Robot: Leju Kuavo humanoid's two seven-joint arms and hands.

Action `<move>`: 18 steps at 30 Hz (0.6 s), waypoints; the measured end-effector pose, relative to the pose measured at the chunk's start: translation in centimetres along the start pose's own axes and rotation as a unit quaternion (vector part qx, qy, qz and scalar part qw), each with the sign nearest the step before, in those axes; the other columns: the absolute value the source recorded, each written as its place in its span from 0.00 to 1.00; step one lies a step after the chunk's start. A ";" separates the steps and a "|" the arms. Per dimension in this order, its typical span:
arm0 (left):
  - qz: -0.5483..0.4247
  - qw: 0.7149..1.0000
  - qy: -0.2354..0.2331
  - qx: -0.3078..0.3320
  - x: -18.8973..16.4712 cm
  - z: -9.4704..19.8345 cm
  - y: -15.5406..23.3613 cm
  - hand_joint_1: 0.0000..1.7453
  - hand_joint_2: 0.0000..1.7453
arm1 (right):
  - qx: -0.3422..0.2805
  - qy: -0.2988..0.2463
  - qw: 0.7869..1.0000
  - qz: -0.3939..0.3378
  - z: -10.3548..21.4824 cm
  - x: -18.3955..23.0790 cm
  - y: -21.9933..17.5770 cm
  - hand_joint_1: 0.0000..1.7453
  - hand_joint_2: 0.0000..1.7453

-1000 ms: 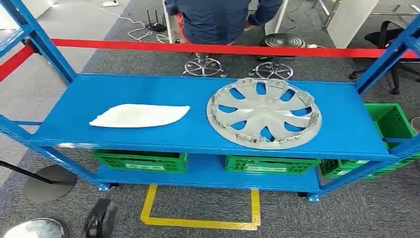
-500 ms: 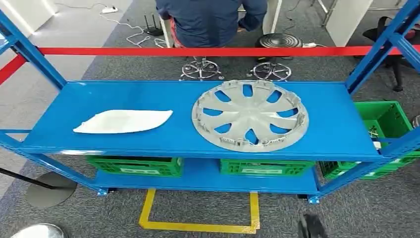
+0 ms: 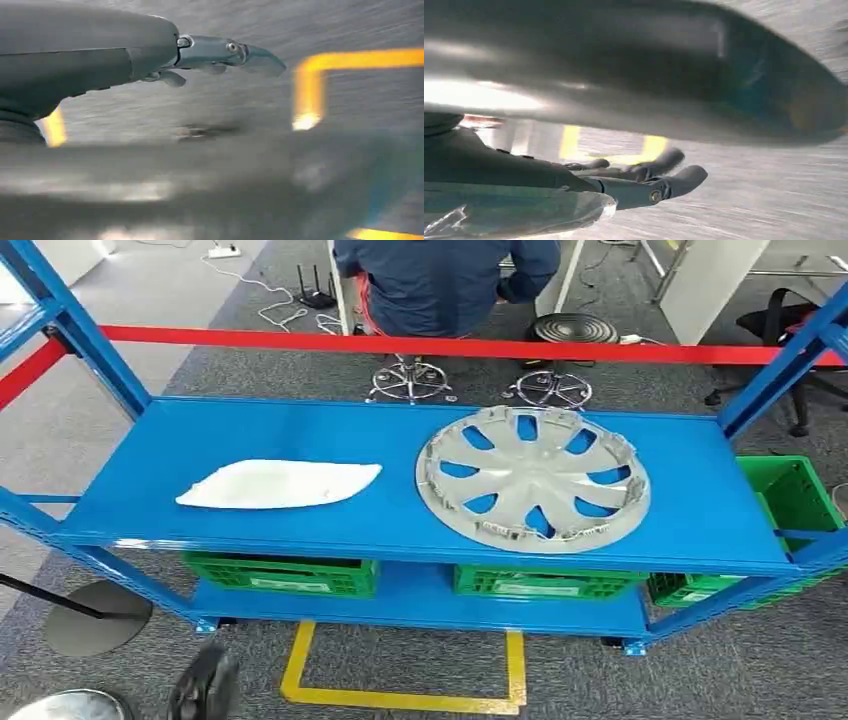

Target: Take the parts from the cabinet and place them on the table.

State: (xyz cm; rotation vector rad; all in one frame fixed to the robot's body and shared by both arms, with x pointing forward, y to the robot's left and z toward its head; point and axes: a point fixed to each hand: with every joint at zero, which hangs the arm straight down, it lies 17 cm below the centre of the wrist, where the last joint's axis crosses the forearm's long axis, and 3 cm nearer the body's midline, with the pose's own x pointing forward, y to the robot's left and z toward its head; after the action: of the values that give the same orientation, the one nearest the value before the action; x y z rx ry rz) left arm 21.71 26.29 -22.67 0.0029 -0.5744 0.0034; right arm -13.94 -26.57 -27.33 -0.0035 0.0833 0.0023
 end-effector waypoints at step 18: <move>-0.002 0.947 0.320 0.001 -32.3 15.4 0.2 0.00 1.00 | -0.001 -0.326 0.946 -0.001 7.8 35.3 -0.1 0.00 0.00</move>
State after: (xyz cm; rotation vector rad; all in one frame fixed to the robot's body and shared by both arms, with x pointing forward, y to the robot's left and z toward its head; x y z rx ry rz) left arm -13.79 26.32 -27.35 0.0039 0.0773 0.0011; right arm 21.87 -26.55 -22.54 -0.0044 -0.5800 0.0016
